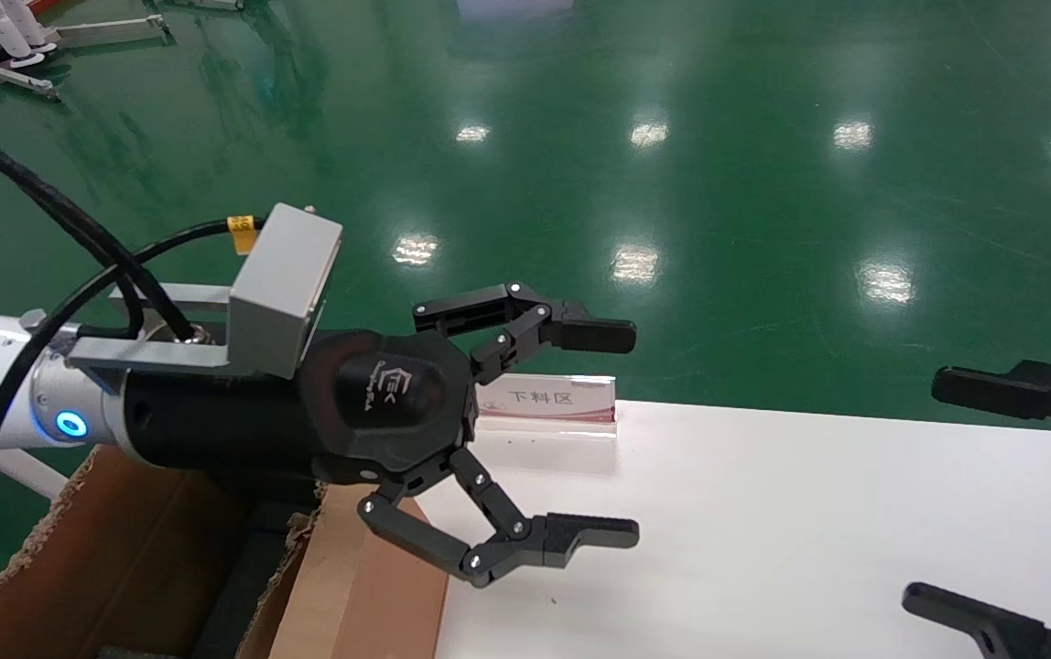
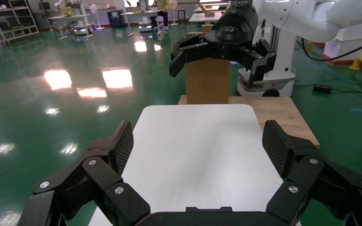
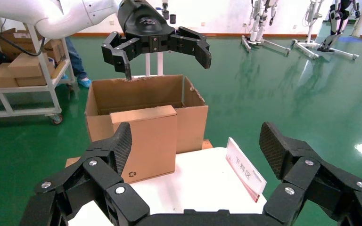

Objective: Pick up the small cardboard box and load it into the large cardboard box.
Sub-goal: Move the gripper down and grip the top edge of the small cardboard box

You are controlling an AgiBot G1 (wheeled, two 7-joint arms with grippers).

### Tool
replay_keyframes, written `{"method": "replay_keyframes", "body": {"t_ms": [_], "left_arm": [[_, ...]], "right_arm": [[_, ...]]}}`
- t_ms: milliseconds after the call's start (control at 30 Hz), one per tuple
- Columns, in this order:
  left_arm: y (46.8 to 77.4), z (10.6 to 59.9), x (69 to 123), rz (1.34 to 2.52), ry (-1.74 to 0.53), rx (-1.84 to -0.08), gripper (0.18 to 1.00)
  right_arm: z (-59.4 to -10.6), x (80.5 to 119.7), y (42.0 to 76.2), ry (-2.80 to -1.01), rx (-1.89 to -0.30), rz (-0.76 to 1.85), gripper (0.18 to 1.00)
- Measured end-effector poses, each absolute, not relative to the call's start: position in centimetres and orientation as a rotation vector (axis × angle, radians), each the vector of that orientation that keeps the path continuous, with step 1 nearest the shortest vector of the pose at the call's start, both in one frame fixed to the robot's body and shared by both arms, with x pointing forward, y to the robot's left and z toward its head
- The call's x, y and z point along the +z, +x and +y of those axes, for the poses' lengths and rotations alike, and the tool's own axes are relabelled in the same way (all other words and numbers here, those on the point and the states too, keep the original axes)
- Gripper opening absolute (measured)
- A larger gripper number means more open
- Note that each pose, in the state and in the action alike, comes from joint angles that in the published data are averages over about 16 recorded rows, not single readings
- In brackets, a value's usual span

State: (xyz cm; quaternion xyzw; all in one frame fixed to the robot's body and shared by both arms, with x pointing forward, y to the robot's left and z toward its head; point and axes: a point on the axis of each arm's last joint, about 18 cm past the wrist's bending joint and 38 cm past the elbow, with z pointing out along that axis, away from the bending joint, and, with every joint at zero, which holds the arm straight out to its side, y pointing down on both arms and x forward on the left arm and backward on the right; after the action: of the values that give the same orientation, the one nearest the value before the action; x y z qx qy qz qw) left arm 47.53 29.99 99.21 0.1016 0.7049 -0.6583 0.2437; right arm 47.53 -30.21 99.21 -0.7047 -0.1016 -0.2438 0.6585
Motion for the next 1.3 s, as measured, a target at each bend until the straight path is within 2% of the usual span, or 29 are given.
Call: {"method": "replay_keyframes", "body": {"t_ms": [900, 1300], "left_arm": [[47.7, 30.0, 99.1, 1.932, 0.267, -1.795, 0.995], [49.0, 30.3, 98.1, 2.023, 0.142, -1.718, 0.995]], "right_arm": [[-30.2, 99.2, 47.5, -1.596, -0.552, -0.230, 0.995], [-30.2, 99.2, 47.5, -1.596, -0.552, -0.230, 0.995]]}}
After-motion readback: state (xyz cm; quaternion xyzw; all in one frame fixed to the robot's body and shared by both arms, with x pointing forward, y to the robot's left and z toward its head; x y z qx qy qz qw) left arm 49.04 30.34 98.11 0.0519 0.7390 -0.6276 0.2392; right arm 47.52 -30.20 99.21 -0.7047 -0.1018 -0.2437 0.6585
